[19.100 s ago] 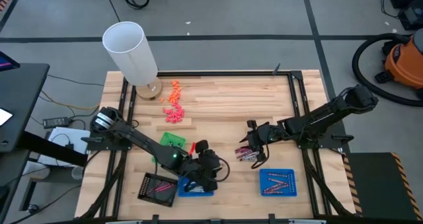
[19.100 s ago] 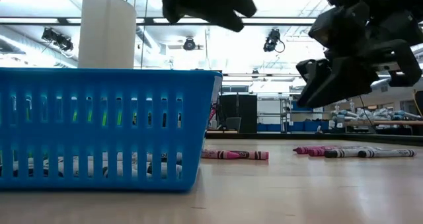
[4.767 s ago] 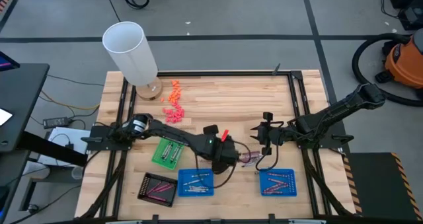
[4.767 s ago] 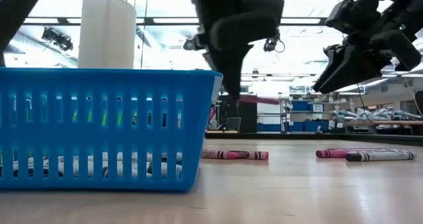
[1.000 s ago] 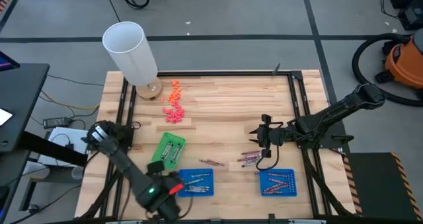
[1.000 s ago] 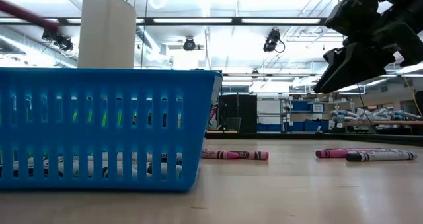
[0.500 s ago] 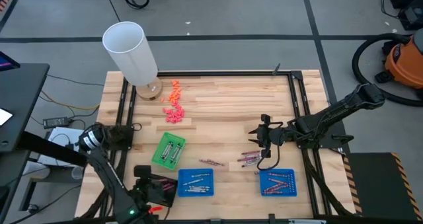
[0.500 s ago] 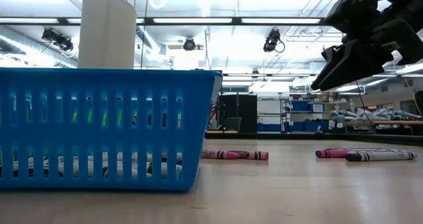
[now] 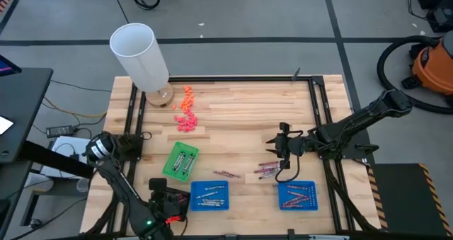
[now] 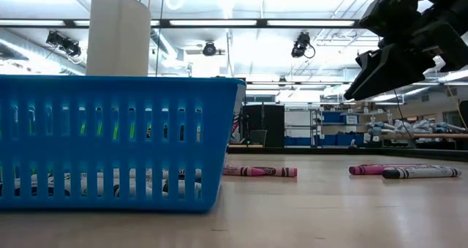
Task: Sort crayons
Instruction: Put the red crayon into the black basket, then put the pink crayon into the right blue basket
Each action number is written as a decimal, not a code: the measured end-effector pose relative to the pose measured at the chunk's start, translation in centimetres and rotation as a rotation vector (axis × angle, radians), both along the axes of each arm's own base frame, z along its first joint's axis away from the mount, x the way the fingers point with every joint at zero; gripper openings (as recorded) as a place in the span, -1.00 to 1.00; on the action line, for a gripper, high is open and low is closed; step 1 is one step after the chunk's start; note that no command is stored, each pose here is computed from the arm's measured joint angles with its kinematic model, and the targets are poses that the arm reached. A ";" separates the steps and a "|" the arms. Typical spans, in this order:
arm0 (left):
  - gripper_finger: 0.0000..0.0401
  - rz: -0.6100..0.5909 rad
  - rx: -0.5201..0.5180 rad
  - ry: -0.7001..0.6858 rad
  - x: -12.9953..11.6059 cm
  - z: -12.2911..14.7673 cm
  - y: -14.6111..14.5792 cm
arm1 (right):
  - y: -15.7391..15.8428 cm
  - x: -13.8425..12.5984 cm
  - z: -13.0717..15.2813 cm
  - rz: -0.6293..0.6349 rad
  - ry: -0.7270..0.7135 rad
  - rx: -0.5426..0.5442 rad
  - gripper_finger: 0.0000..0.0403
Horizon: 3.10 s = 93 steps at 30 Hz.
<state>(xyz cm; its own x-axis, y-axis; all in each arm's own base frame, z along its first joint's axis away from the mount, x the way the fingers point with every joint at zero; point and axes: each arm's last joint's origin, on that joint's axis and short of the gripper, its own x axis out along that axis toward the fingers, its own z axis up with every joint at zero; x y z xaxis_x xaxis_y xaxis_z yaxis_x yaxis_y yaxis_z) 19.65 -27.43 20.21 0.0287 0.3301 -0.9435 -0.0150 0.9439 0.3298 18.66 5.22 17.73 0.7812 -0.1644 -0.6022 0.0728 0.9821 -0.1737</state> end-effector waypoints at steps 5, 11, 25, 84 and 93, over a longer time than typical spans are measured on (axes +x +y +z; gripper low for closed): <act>-0.39 0.014 0.003 -0.004 0.4 0.8 0.1 | 0.0 0.0 0.0 -0.002 -0.001 0.002 -0.28; -0.19 0.018 0.045 -0.088 2.9 2.5 1.4 | 0.1 0.2 0.3 -0.001 -0.033 0.012 -0.28; -0.22 0.093 0.012 -0.253 12.8 3.0 9.7 | 0.6 1.1 -0.7 0.071 -0.009 0.040 -0.28; -0.22 -0.046 -0.188 -0.428 25.5 -3.0 14.5 | -0.4 -0.3 -0.8 -0.079 0.067 -0.063 -0.28; -0.22 -0.105 -0.160 -0.362 25.1 -3.2 14.7 | -0.9 -0.1 -0.8 -0.156 0.045 0.002 -0.28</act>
